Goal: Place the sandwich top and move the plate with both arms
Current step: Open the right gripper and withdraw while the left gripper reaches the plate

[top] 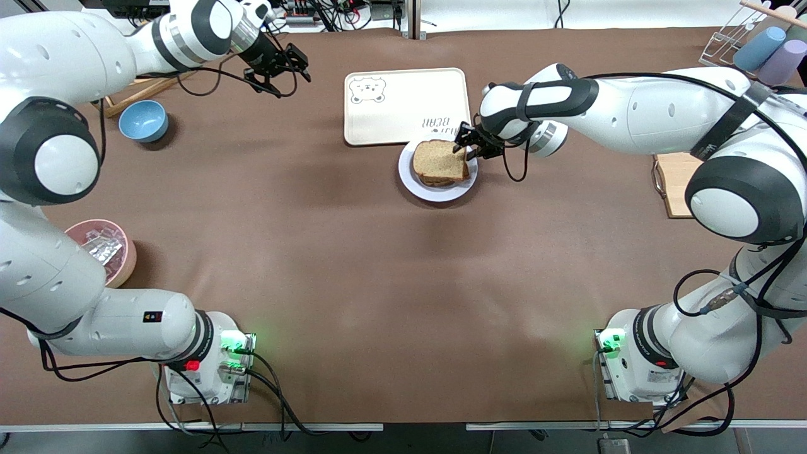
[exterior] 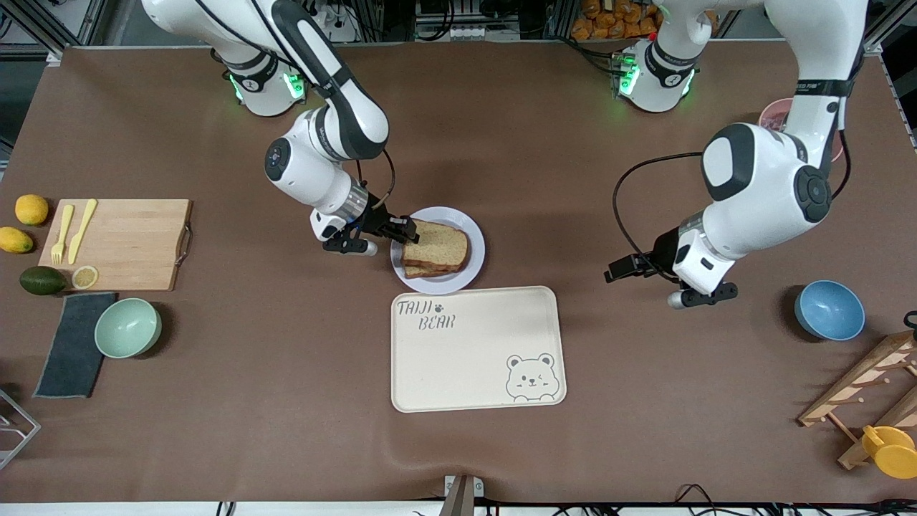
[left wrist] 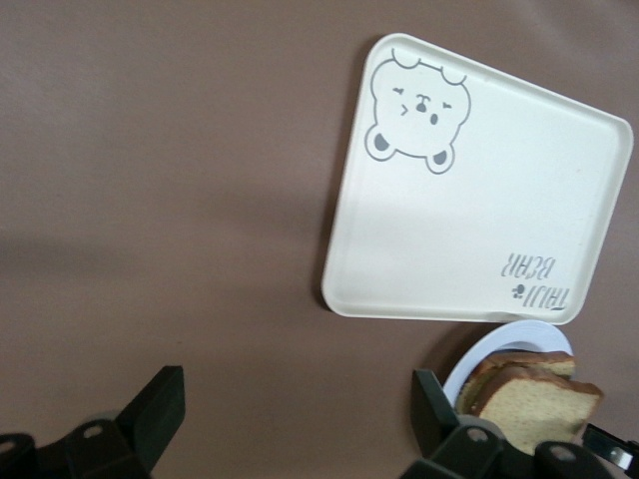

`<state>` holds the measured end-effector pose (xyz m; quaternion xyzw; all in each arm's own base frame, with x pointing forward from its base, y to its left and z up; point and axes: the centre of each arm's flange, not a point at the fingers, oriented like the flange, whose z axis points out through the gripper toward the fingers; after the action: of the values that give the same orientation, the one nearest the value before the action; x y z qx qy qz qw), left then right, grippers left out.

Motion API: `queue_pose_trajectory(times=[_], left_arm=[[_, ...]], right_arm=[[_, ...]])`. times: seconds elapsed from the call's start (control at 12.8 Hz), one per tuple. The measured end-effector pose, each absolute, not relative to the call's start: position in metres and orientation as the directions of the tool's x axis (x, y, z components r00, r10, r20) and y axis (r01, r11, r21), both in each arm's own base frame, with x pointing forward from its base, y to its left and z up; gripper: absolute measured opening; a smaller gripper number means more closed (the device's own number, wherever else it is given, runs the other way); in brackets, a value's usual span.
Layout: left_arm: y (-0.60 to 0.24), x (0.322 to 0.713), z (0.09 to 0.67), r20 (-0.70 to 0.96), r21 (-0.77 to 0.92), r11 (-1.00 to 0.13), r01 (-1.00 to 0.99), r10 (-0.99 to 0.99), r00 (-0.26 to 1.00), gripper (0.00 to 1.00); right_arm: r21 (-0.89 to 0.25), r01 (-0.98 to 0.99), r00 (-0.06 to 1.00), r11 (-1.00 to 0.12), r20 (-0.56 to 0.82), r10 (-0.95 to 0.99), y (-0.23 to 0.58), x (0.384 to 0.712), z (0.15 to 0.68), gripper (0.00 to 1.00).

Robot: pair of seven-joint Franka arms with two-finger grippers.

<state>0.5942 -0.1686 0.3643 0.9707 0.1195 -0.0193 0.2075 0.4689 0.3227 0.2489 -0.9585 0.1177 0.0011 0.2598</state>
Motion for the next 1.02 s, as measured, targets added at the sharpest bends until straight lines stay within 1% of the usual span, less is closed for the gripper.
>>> queue_pose_trajectory(times=[0.16, 0.23, 0.31, 0.39, 0.55, 0.63, 0.78, 1.02], left_arm=[[-0.178, 0.593, 0.363, -0.130, 0.462, -0.840, 0.285, 0.254, 0.958, 1.00], [-0.182, 0.592, 0.364, -0.146, 0.499, -0.814, 0.298, 0.260, 0.955, 1.00], [-0.183, 0.592, 0.363, -0.154, 0.534, -0.792, 0.294, 0.252, 0.956, 1.00], [-0.182, 0.591, 0.357, -0.157, 0.569, -0.773, 0.281, 0.233, 0.960, 1.00], [-0.178, 0.588, 0.336, -0.163, 0.630, -0.734, 0.254, 0.195, 0.967, 1.00], [-0.173, 0.588, 0.321, -0.159, 0.662, -0.711, 0.238, 0.176, 0.971, 1.00], [-0.168, 0.585, 0.290, -0.139, 0.739, -0.644, 0.200, 0.144, 0.980, 1.00], [-0.188, 0.562, 0.250, -0.136, 0.835, -0.515, 0.191, 0.144, 0.980, 1.00]], right_arm=[[-0.505, -0.232, 0.970, -0.832, -0.061, -0.234, 0.321, 0.475, 0.253, 0.81], [-0.509, -0.239, 0.969, -0.827, -0.070, -0.237, 0.319, 0.479, 0.255, 0.87], [-0.515, -0.250, 0.967, -0.820, -0.085, -0.241, 0.315, 0.484, 0.258, 0.88], [-0.523, -0.261, 0.964, -0.812, -0.097, -0.247, 0.310, 0.491, 0.261, 0.94], [-0.534, -0.278, 0.959, -0.798, -0.107, -0.263, 0.299, 0.504, 0.267, 0.94], [-0.538, -0.285, 0.957, -0.793, -0.113, -0.267, 0.294, 0.509, 0.269, 0.93], [-0.538, -0.281, 0.959, -0.795, -0.123, -0.255, 0.283, 0.520, 0.274, 0.93], [-0.504, -0.230, 0.973, -0.832, -0.110, -0.202, 0.242, 0.553, 0.291, 0.93]])
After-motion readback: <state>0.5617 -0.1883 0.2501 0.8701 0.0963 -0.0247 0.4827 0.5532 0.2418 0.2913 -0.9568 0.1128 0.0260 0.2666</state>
